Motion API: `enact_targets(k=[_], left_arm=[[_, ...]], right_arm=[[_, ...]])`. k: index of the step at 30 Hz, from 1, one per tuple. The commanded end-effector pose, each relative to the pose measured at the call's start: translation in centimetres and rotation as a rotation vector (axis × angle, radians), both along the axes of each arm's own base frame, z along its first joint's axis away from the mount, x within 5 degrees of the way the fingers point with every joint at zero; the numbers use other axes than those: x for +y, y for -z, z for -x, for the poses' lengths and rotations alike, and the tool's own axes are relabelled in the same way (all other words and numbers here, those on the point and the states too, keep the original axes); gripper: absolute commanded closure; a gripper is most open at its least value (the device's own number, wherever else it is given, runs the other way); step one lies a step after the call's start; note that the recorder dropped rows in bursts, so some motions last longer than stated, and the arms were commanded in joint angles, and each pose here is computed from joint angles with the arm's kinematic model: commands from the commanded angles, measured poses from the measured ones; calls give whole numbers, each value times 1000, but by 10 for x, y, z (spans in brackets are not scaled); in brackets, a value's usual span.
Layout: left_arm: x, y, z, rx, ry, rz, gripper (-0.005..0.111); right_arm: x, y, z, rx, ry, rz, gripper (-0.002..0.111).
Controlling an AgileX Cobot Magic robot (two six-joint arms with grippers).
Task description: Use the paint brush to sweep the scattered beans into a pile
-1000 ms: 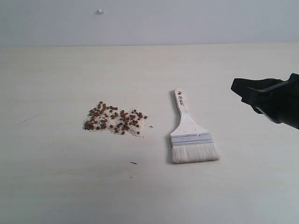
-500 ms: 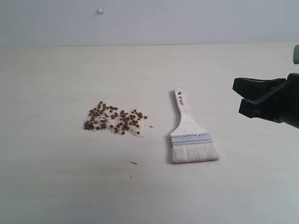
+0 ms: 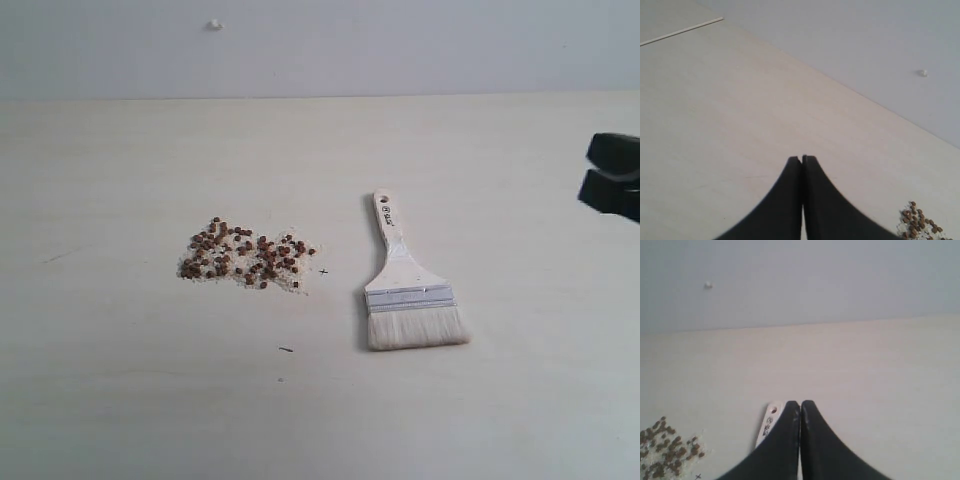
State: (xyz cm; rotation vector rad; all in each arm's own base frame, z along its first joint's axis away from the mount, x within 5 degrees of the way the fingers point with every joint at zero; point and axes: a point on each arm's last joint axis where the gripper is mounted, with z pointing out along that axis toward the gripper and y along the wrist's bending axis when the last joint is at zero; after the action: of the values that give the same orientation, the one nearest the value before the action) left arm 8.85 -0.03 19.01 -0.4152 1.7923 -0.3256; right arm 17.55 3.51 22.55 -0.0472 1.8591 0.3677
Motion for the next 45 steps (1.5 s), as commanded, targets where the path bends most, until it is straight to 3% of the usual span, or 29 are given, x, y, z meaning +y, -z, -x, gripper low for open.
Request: enact_targets(k=[1,5,13,20,28,45], left_arm=[[0,2,0,8,-2,8,107],[0,2,0,8,-2,8,107],[0,2,0,8,-2,8,107],[0,2,0,8,-2,8,107],[0,2,0,8,-2,8,107],[0,2,0,8,-2,8,107]], right_arm=[[-10,-29,31,-149,53,42,108],[-15,-42,56,-242,86,45,108],[-19,-16,90,-423,96,10,108],[-24,-2,109,-479,149,-15,108],[-35,15,117,-322,275,-33,108],[-35,15,117,-322,275,-32,108]])
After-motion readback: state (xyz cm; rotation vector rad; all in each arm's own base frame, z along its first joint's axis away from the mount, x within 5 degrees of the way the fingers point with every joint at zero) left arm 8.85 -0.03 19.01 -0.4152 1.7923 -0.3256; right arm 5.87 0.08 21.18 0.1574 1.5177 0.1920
